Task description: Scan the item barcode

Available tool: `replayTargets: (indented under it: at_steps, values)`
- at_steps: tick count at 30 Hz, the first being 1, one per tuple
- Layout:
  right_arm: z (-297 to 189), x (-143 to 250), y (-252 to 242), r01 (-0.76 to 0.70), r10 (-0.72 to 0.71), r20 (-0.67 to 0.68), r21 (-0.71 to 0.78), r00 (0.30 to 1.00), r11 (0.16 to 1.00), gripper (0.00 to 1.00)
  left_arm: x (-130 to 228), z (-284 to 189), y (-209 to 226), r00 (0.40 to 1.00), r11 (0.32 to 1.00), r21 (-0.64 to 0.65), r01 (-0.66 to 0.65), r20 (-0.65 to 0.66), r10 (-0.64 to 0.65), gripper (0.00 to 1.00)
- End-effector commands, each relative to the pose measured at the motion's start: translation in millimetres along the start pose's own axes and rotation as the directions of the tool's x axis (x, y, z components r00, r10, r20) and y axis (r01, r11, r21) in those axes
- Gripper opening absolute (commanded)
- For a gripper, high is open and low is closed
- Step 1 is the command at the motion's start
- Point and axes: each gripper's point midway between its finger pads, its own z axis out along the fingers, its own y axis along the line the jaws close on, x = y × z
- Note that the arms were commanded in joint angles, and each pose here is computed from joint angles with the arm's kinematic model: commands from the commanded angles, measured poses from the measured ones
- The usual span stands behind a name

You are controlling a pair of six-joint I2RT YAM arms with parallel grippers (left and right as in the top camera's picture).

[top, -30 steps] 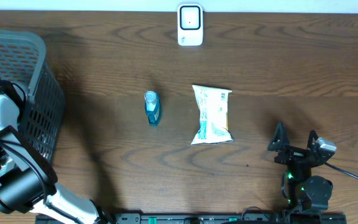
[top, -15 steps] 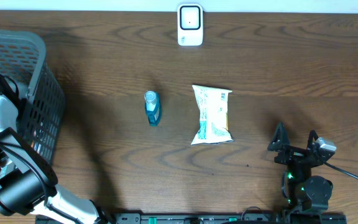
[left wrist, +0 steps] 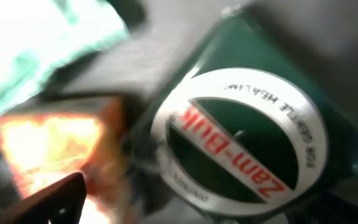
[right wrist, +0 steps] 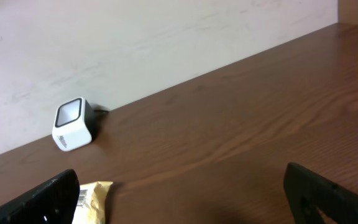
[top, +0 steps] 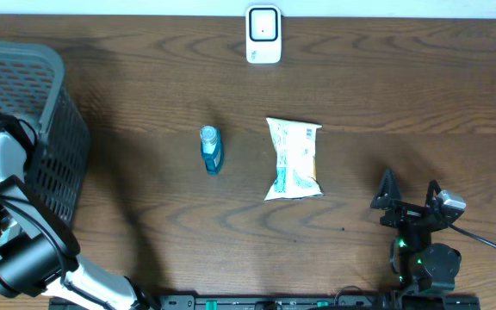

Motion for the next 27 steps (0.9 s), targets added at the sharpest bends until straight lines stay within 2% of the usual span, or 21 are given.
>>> replayTargets:
  at_steps: [1,7,11,14,17,21,27]
  values:
    - [0,0,0,0.015,-0.015,-0.001,-0.002,1.0,1.0,0.99,5,6,23,1.0,0.992,-0.126,-0.006,-0.004,0.006,0.99]
    - [0,0,0,0.015,-0.015,-0.001,-0.002,1.0,1.0,0.99,3,-6,9,1.0,0.999,-0.031,0.007,0.005,-0.007,1.0]
    - [0,0,0,0.015,-0.015,-0.001,-0.002,1.0,1.0,0.99,-19,-39,-22,0.99,0.982,0.165,-0.091,0.12,0.072,0.98]
    - [0,0,0,0.015,-0.015,-0.001,-0.002,1.0,1.0,0.99,-35,-54,-34,0.962,0.958,0.212,-0.196,0.229,0.146,0.98]
    - [0,0,0,0.016,-0.016,-0.001,-0.002,1.0,1.0,0.99,-44,-57,-41,0.909,0.918,0.185,-0.35,0.303,0.285,0.98]
    - [0,0,0,0.016,-0.016,-0.001,-0.002,1.0,1.0,0.99,-44,-47,-42,0.835,0.855,0.118,-0.505,0.319,0.449,0.98]
    - [0,0,0,0.015,-0.015,-0.001,-0.002,1.0,1.0,0.99,-37,-29,-31,0.84,0.856,0.078,-0.512,0.256,0.479,0.98]
